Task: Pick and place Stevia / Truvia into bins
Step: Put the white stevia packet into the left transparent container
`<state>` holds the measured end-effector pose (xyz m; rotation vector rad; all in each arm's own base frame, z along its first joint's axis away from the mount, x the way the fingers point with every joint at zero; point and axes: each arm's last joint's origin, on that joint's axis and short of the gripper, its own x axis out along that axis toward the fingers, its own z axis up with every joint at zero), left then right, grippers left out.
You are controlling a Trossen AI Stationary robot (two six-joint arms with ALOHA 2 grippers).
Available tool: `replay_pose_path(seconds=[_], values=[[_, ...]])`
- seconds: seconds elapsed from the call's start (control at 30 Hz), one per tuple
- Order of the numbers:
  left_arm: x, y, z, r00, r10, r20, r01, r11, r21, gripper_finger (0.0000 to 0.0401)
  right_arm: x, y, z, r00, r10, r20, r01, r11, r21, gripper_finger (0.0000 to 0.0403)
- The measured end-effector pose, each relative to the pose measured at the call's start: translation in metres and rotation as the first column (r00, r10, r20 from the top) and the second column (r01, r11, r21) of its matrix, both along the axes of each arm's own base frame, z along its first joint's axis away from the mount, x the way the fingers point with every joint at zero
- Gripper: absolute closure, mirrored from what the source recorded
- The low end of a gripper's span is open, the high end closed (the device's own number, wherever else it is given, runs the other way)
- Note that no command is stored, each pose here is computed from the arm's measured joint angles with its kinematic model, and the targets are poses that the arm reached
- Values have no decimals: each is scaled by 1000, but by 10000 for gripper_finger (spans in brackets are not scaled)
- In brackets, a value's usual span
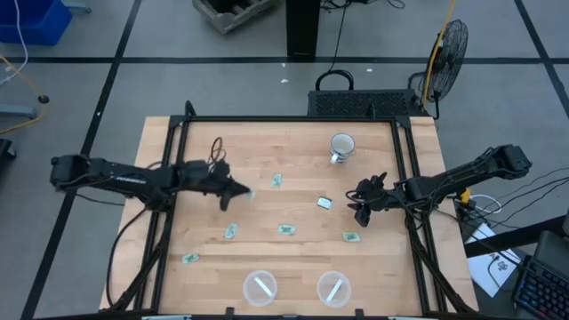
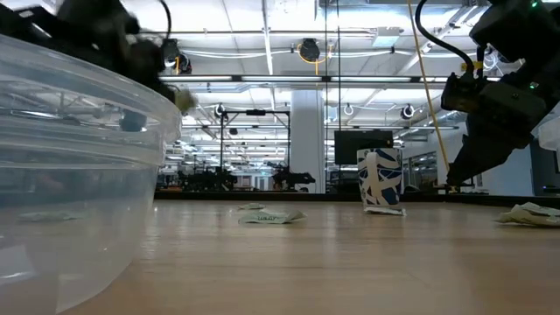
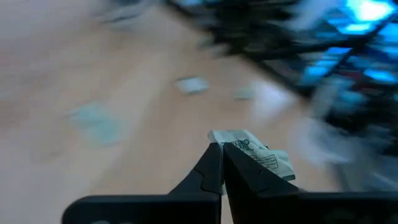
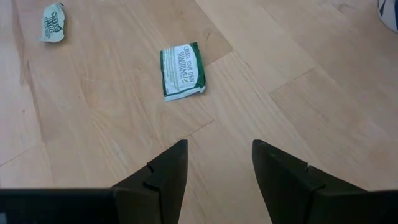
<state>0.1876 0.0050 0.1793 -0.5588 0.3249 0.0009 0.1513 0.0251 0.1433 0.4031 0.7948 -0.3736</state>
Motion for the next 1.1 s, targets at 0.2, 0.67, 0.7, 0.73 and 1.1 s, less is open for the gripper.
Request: replay_pose_path(seconds=[0.2, 0.67, 0.7, 0.73, 1.1], values=[[2, -59, 27, 968, -200, 149, 183, 976, 121, 395, 1, 0, 0, 1000, 14, 4, -14, 1000, -13, 229], [52, -161, 46, 894, -311, -324, 416, 844, 338, 391, 17, 4, 18, 964, 167, 205, -142, 981, -133, 229], [56, -166, 43, 876, -339, -342, 451, 827, 336, 390, 18, 4, 19, 960, 181, 215, -151, 978, -146, 229], [60, -171, 40, 862, -362, -356, 478, 815, 328, 389, 19, 4, 20, 955, 192, 226, -158, 975, -159, 229], [95, -206, 9, 771, -466, -434, 597, 766, 239, 387, 25, 6, 32, 909, 246, 336, -177, 958, -224, 229]])
